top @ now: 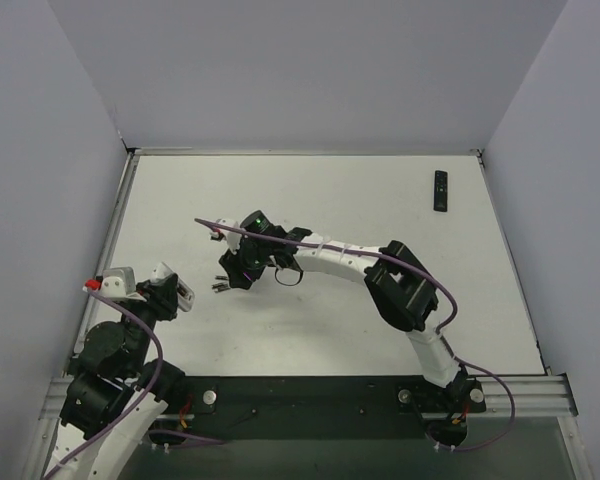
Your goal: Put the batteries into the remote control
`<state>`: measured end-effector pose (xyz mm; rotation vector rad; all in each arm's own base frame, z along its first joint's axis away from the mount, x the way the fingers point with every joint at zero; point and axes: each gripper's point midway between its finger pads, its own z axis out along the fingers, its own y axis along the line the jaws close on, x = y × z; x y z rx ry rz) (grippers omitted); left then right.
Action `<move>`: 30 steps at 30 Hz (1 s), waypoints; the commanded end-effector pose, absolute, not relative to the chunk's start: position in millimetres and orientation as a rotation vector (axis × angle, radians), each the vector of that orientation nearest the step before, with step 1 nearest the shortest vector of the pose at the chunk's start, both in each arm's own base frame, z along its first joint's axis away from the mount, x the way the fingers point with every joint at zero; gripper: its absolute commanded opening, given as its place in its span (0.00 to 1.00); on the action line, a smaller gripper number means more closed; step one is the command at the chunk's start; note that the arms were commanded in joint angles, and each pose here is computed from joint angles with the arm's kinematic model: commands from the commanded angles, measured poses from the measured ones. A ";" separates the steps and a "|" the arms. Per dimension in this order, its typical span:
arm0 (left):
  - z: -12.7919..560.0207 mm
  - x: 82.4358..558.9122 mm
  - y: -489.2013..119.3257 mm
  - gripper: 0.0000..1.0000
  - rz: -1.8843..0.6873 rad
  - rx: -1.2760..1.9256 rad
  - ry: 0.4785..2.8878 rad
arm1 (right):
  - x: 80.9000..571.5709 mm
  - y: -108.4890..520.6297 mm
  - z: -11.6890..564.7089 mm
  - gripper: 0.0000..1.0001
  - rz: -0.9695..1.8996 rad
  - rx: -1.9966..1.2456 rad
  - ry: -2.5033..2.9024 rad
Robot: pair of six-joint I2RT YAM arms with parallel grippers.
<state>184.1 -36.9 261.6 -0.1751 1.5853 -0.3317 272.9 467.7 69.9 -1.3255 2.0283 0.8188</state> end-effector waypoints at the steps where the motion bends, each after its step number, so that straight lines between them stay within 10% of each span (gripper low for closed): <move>1: 274.8 183.0 -19.4 0.00 -0.255 -0.214 1.528 | 270.3 495.0 73.0 0.46 0.805 -1.454 1.929; 30: 274.7 180.7 -15.1 0.00 -0.257 -0.244 1.510 | 317.8 522.6 31.0 0.17 0.626 -1.349 2.002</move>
